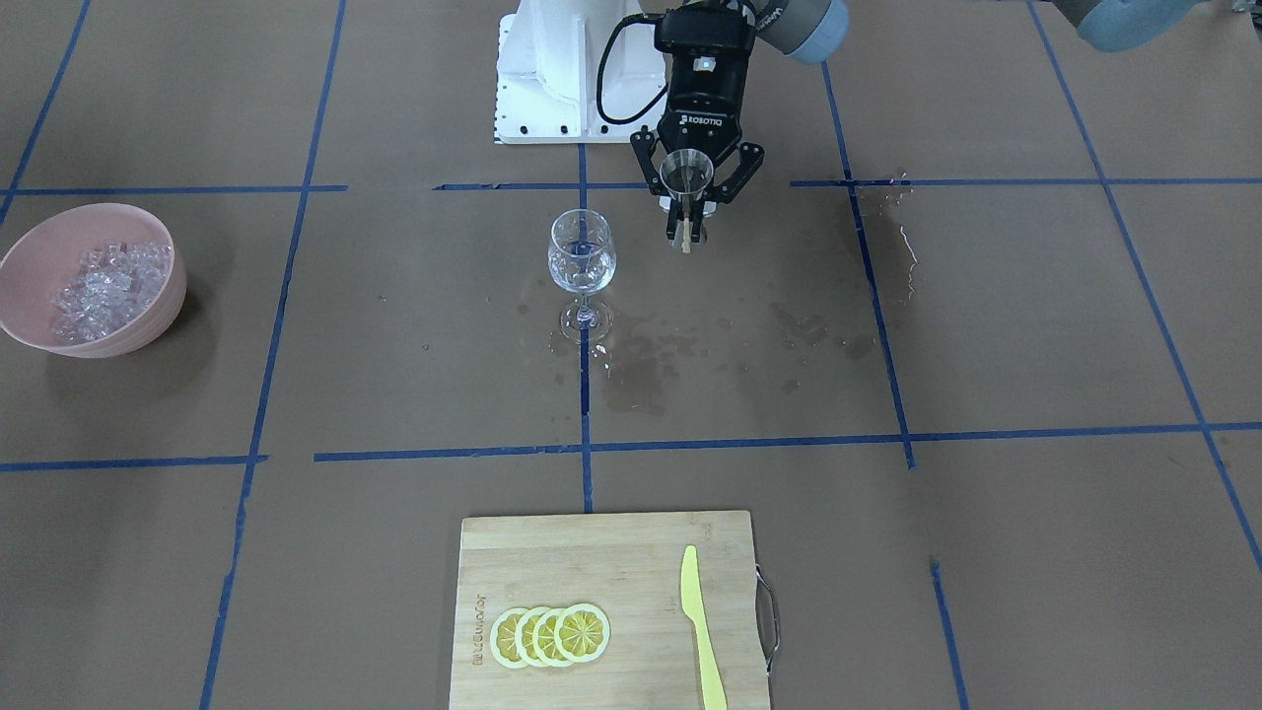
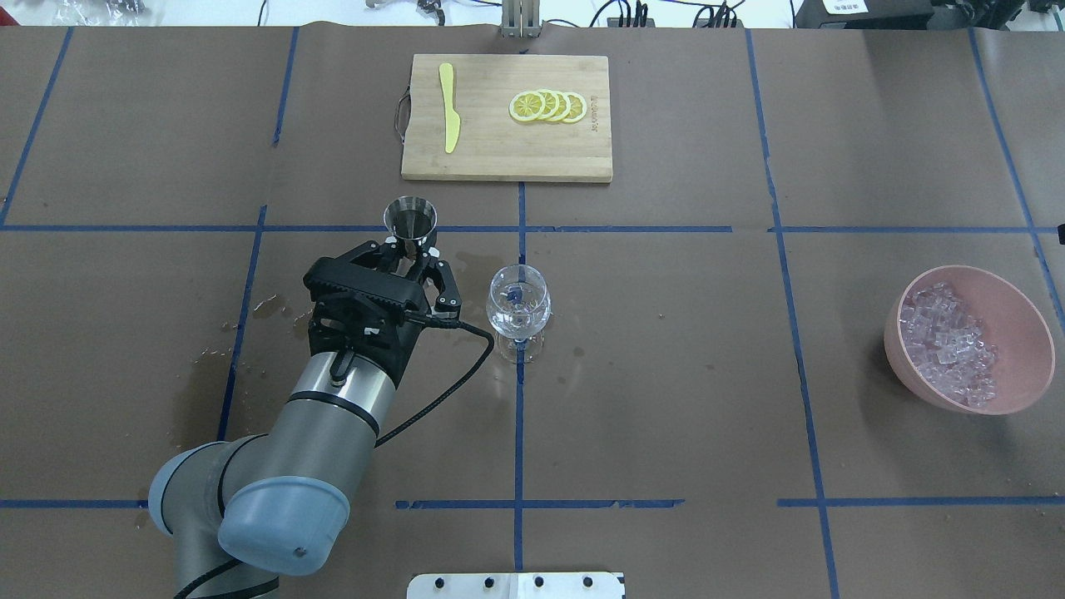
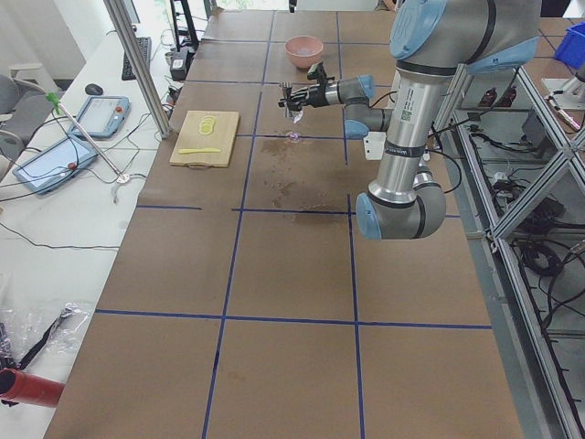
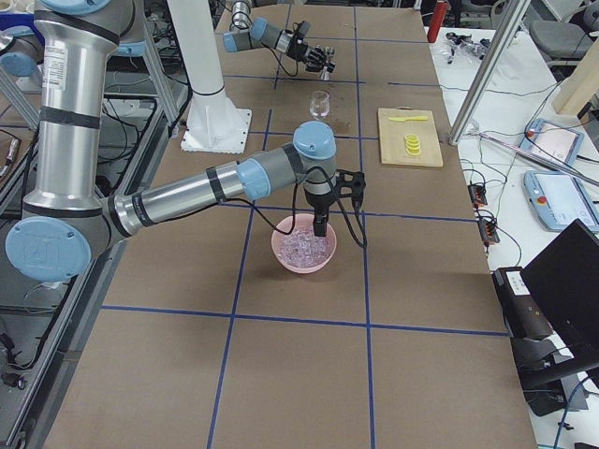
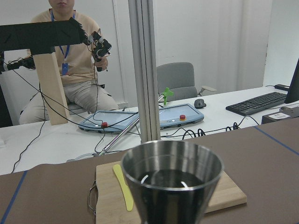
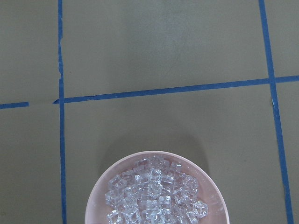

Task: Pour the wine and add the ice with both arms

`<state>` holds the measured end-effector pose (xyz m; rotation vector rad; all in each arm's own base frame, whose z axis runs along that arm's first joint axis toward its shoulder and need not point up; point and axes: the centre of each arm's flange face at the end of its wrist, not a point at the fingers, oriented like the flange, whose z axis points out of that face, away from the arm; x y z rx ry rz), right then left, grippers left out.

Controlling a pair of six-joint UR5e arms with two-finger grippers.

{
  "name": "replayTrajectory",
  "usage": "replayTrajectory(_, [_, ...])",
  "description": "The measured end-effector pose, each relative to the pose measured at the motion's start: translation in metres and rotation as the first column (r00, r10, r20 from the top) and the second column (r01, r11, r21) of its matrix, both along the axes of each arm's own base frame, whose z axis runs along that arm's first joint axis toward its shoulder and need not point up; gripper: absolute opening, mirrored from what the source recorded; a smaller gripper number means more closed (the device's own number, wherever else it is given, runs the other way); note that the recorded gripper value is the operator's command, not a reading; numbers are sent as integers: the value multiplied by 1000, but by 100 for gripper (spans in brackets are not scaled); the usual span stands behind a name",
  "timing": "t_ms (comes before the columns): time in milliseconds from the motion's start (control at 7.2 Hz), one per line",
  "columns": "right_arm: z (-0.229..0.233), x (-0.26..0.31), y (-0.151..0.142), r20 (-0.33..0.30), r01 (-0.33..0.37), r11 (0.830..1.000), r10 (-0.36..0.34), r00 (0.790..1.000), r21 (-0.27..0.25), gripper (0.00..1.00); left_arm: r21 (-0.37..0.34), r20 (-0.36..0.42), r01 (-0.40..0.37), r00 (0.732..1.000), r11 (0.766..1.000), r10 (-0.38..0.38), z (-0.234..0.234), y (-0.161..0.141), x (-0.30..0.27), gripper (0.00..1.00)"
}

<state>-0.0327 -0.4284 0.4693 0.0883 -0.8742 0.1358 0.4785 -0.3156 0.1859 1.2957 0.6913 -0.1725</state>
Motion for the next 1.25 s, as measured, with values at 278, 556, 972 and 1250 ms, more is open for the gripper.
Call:
replayTrajectory(278, [-3,-6,4,-3,2,1000,-2,1000,-6,100,42,129,-14,992,999,8,5,-1,7,0])
replayTrajectory(556, [-8,-13,6,-9,-4,1000,4,1000,-13,100,70,214,-34,977,997,18,7,2,15,0])
replayTrajectory(972, [-10,-15,7,-9,-9,1000,9,1000,-20,100,116,332,-71,943,991,29,-7,5,36,0])
replayTrajectory(1250, [-10,-15,7,-10,-10,1000,9,1000,-20,100,156,440,-102,898,983,23,-10,5,37,0])
